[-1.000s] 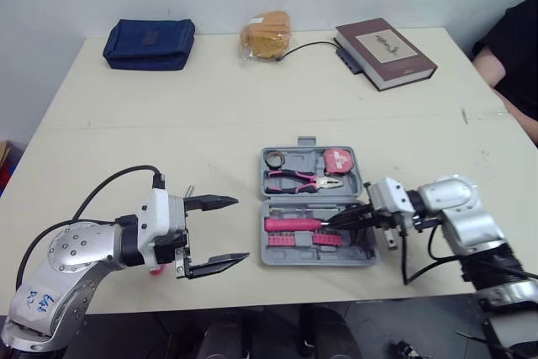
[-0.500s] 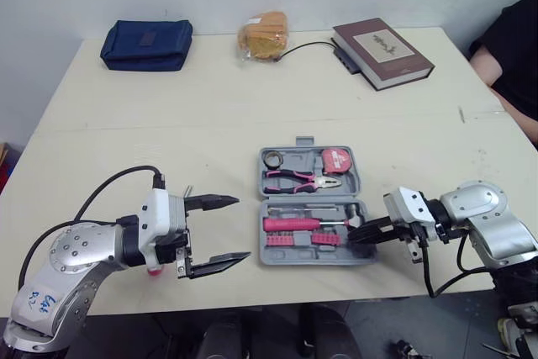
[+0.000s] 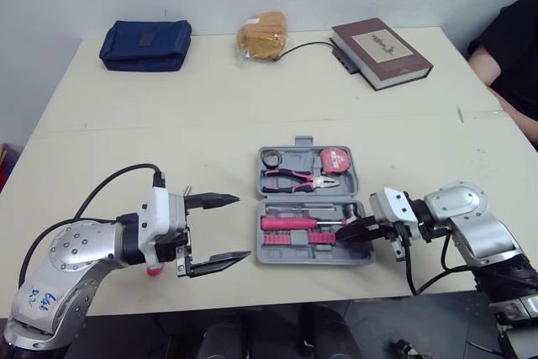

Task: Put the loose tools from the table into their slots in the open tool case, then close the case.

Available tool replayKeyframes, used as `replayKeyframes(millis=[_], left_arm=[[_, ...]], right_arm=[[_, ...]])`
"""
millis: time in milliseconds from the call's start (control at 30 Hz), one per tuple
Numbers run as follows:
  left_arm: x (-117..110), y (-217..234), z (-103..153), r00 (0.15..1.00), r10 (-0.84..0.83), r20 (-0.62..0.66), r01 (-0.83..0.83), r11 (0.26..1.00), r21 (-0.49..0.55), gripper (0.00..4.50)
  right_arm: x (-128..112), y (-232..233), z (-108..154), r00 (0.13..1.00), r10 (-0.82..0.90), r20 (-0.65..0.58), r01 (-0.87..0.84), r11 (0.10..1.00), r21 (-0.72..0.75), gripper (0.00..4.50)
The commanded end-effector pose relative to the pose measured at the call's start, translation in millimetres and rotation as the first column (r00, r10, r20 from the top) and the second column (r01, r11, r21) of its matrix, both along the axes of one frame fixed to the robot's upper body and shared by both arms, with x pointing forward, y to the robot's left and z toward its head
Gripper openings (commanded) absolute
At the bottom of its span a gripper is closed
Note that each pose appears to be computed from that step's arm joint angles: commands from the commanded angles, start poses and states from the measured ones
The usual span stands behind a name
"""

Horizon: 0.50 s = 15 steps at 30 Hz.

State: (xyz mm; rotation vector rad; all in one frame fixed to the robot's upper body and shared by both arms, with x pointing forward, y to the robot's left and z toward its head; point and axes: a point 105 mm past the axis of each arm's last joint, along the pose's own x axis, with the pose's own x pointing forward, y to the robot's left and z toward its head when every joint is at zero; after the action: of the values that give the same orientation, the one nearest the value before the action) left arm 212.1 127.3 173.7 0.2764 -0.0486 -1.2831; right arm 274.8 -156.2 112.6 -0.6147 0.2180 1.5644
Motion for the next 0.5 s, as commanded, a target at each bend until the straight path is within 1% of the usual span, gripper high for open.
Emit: replayKeyframes(millis=[33, 100, 267, 433, 500], left_arm=[[-4.7, -1.4, 3.6, 1.0, -0.017, 0.022, 0.017, 1.0, -0.005, 4.5], [-5.1, -1.2, 3.2, 1.0, -0.017, 0.021, 0.017, 1.0, -0.004, 4.5], [-5.7, -0.6, 2.2, 1.0, -0.02, 0.019, 0.02, 1.0, -0.002, 4.5], [-5.0, -0.4, 3.0, 0.999, -0.024, 0.022, 0.024, 1.0, -0.002, 4.5], [-4.7, -0.3, 3.0, 0.999, -0.024, 0.023, 0.024, 1.0, 0.0, 4.5]], right_arm=[[2.6, -7.0, 6.8, 0.998, 0.012, 0.057, -0.01, 0.999, -0.045, 0.04], [3.7, -11.0, 8.7, 0.997, 0.014, 0.072, -0.01, 0.998, -0.06, 0.04], [4.6, -9.9, 26.1, 0.996, 0.026, 0.088, -0.026, 1.0, 0.0, 0.04], [0.1, 5.5, 29.5, 0.998, 0.037, 0.054, -0.041, 0.996, 0.077, 0.04], [-0.7, 9.2, 26.3, 0.998, 0.038, 0.049, -0.041, 0.996, 0.078, 0.04]])
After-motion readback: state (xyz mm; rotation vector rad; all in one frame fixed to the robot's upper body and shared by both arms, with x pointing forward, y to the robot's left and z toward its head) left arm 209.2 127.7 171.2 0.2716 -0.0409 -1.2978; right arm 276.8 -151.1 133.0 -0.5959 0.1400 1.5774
